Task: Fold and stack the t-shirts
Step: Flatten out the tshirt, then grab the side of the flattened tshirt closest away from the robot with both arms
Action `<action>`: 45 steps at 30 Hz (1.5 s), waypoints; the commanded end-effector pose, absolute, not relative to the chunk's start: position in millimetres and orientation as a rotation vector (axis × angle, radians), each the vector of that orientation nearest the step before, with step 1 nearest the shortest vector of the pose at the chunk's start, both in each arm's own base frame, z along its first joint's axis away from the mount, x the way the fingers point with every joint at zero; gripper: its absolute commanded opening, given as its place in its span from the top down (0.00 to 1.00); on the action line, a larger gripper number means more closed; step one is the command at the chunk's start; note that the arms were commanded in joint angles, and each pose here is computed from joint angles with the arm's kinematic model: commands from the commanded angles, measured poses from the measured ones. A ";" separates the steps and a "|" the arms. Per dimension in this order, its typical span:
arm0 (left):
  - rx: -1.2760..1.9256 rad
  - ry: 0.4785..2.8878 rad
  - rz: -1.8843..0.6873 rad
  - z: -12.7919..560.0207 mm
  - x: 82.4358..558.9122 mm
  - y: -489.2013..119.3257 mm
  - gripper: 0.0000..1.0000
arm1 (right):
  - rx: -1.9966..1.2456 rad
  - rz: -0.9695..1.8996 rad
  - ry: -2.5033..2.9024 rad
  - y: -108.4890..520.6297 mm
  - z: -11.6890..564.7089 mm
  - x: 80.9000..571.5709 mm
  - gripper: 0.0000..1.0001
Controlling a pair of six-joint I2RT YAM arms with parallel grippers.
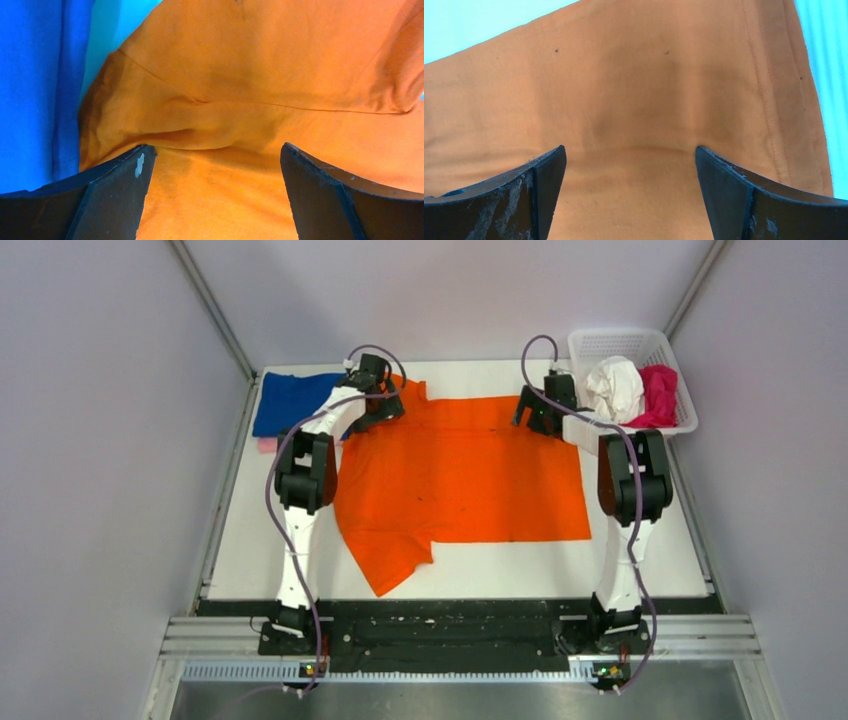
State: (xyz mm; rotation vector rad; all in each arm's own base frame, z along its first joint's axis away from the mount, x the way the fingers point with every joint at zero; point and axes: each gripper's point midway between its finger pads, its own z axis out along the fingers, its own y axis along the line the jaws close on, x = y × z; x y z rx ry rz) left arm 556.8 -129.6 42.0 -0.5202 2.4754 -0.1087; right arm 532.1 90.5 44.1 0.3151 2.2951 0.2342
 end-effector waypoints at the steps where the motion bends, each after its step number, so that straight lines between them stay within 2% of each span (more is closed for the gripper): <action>1: -0.437 2.397 -0.233 82.1 577.1 -142.6 0.01 | 0.291 0.251 2.331 88.7 57.4 522.7 0.01; 5: -0.385 2.352 -0.324 127.3 559.0 -155.4 0.01 | 0.312 0.261 2.250 82.5 106.5 491.7 0.01; 10: -0.361 2.373 -0.372 155.4 486.8 -167.6 0.01 | 0.445 0.267 2.151 65.9 142.4 426.0 0.01; 17: -0.305 2.492 -0.236 120.0 320.4 -178.9 0.01 | 0.615 0.289 2.118 49.3 129.7 348.0 0.01; 22: -0.274 2.636 -0.134 77.2 208.2 -164.7 0.01 | 0.693 0.260 2.099 38.0 126.0 325.6 0.01; 26: -0.262 2.763 -0.108 46.0 143.4 -155.9 0.03 | 0.707 0.220 2.120 32.6 118.2 316.6 0.01; 30: -0.255 2.806 -0.108 33.0 122.9 -156.4 0.11 | 0.716 0.181 2.143 28.0 111.1 311.2 0.01; 32: -0.241 2.799 -0.118 31.3 126.2 -161.5 0.21 | 0.724 0.183 2.147 28.1 108.6 310.2 0.01; 37: -0.215 2.791 -0.092 27.4 136.1 -169.7 0.28 | 0.735 0.182 2.154 28.0 103.6 307.2 0.02; 42: -0.206 2.838 0.026 11.0 130.5 -160.2 0.41 | 0.763 0.150 2.132 21.1 102.9 301.3 0.02; 45: -0.194 2.872 0.001 2.0 123.6 -162.1 0.47 | 0.810 0.119 2.101 13.4 103.9 296.4 0.02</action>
